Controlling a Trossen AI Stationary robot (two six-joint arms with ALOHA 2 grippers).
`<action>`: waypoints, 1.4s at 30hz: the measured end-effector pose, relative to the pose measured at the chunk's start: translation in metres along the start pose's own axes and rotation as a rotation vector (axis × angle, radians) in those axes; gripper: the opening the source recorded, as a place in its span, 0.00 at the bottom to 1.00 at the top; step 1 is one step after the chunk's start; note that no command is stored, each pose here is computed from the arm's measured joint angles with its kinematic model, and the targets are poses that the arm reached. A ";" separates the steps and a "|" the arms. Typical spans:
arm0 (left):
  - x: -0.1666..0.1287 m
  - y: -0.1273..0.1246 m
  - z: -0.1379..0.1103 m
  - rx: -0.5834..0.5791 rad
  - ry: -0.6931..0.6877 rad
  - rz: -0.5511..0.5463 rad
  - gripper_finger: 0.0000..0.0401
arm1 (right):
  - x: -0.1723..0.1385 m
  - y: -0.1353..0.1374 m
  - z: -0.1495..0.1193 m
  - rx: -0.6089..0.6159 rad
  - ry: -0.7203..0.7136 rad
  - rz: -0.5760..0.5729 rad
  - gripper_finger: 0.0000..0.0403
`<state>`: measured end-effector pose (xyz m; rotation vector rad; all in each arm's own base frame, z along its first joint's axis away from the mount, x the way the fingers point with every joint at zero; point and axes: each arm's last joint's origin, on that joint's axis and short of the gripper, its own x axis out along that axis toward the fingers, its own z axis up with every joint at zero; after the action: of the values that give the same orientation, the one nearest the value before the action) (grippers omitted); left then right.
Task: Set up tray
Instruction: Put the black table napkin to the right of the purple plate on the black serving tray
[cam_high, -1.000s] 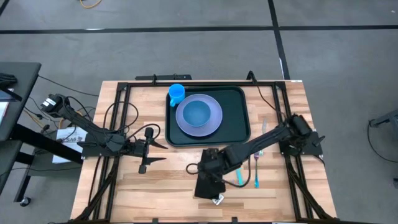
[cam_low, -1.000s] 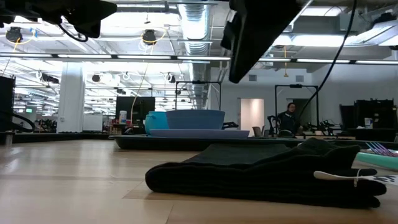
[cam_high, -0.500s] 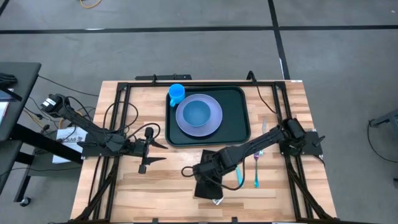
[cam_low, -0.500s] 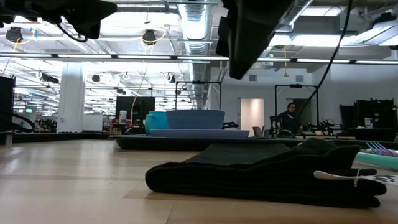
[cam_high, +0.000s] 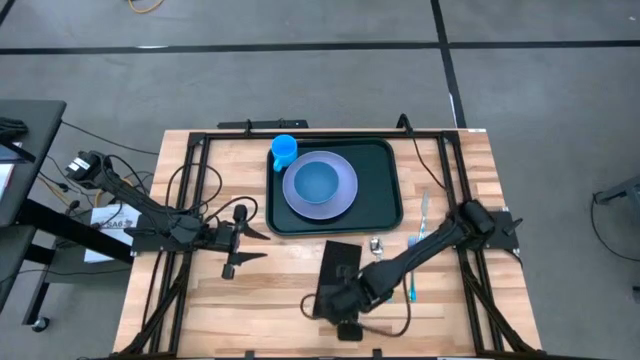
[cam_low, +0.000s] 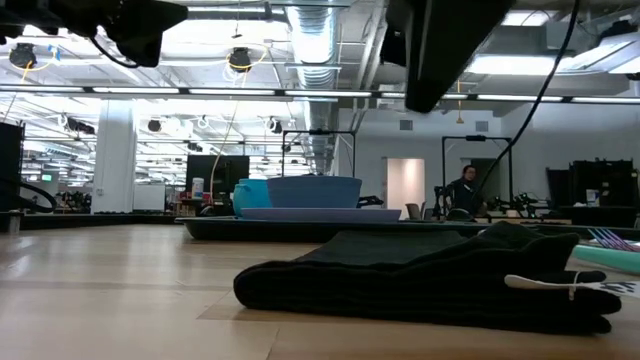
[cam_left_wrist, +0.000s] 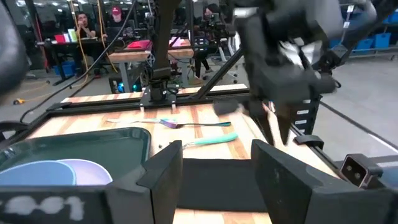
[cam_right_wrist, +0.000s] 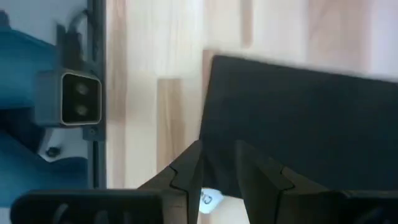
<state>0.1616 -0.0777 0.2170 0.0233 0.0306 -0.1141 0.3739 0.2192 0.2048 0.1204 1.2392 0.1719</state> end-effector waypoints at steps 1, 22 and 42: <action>0.000 0.000 0.000 -0.011 0.000 -0.008 0.45 | 0.006 0.002 -0.002 0.000 0.013 -0.004 0.22; 0.000 -0.004 0.000 -0.052 0.006 -0.128 0.45 | 0.070 0.020 0.006 -0.006 0.215 -0.092 0.43; 0.000 -0.004 0.000 -0.049 0.008 -0.127 0.45 | 0.100 0.005 0.000 0.070 0.293 -0.149 0.29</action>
<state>0.1609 -0.0815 0.2165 -0.0272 0.0428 -0.2399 0.4053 0.2439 0.1134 0.0641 1.5413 0.0167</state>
